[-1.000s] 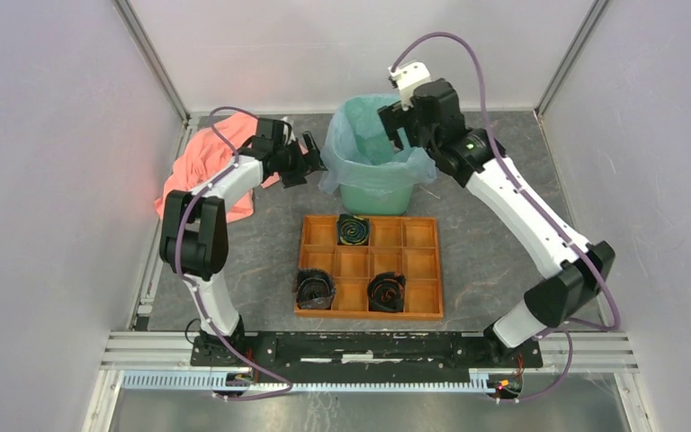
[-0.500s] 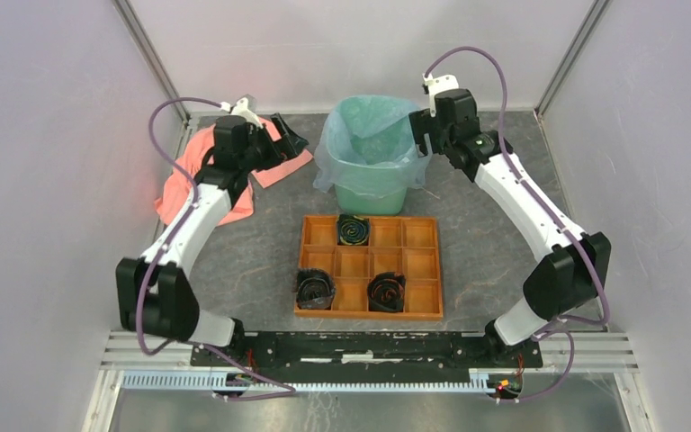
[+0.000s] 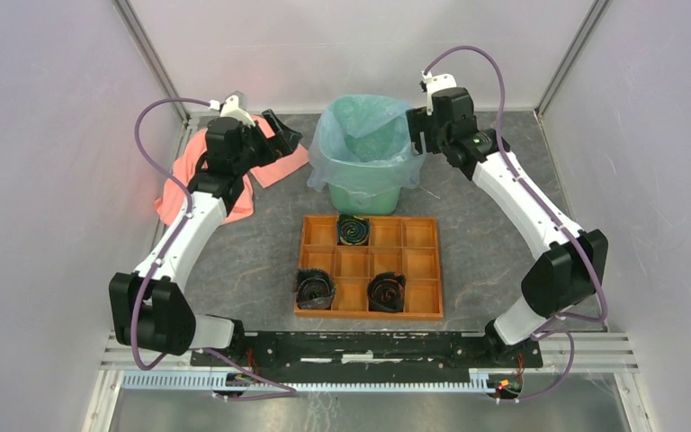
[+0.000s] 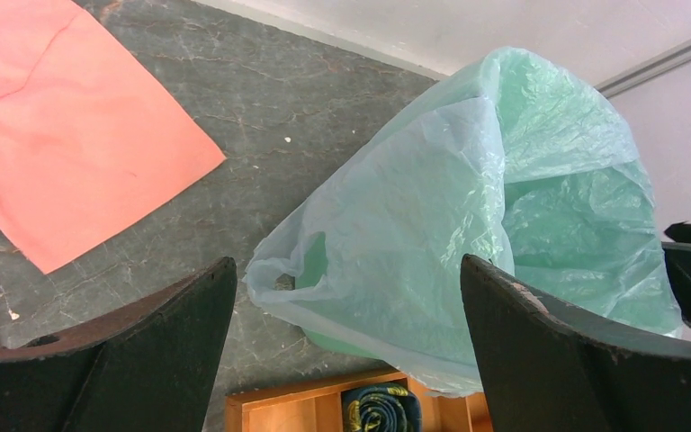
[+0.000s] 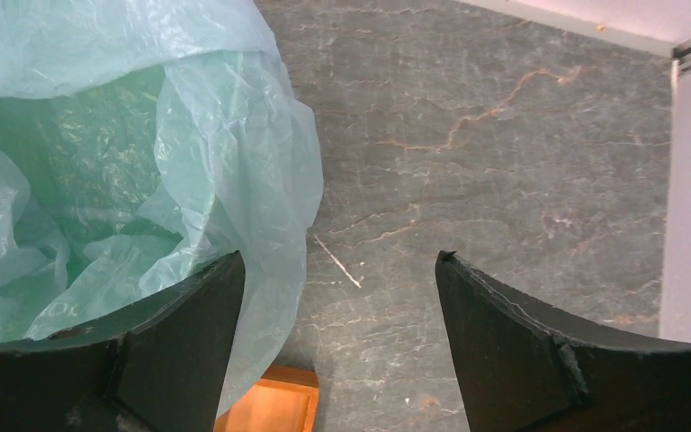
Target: Put the trash bags into the trash bin
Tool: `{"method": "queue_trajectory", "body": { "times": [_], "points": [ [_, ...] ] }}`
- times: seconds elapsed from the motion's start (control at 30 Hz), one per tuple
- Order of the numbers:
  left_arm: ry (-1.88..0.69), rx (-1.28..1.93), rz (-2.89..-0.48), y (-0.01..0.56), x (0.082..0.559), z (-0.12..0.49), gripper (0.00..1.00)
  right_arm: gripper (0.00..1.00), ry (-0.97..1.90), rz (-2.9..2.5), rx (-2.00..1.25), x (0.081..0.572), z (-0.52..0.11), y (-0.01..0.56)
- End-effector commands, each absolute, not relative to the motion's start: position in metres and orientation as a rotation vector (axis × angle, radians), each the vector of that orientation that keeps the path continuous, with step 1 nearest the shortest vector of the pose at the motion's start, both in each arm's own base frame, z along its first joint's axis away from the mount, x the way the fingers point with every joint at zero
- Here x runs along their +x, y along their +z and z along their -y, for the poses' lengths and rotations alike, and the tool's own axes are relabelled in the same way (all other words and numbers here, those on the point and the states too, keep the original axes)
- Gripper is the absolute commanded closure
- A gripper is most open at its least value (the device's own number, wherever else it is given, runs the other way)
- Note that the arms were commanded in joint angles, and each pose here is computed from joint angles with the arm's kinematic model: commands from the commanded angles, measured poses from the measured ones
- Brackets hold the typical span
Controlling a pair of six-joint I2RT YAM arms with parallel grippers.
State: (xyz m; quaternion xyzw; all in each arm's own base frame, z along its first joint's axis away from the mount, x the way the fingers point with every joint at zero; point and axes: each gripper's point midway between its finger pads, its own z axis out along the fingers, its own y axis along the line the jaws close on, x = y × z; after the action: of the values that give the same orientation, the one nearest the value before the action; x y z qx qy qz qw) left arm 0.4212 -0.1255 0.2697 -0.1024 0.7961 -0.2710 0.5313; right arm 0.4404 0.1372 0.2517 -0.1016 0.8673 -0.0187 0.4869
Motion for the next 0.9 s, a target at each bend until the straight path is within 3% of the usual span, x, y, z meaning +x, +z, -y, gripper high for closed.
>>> {"method": "queue_trajectory", "body": {
  "times": [0.0,0.23,0.43,0.57,0.87],
  "points": [
    [-0.636,-0.211,-1.863,0.279,0.426,0.126,0.0,0.14,-0.116,-1.998,-0.214,0.433,-0.123,0.312],
    [-0.647,-0.211,-1.854,0.283,0.424,0.127,0.0,0.13,0.15,-1.986,-0.252,0.443,-0.173,0.304],
    [-0.621,-0.218,-1.847,0.283,0.424,0.122,0.0,0.28,0.179,-2.054,-0.188,0.453,-0.184,0.272],
    [-0.621,-0.22,-1.854,0.281,0.424,0.123,0.0,0.3,0.182,-2.058,-0.188,0.451,-0.192,0.265],
    [-0.63,-0.221,-1.864,0.279,0.425,0.124,0.0,0.28,0.091,-1.955,-0.196,0.446,-0.181,0.32]
  ]
}}
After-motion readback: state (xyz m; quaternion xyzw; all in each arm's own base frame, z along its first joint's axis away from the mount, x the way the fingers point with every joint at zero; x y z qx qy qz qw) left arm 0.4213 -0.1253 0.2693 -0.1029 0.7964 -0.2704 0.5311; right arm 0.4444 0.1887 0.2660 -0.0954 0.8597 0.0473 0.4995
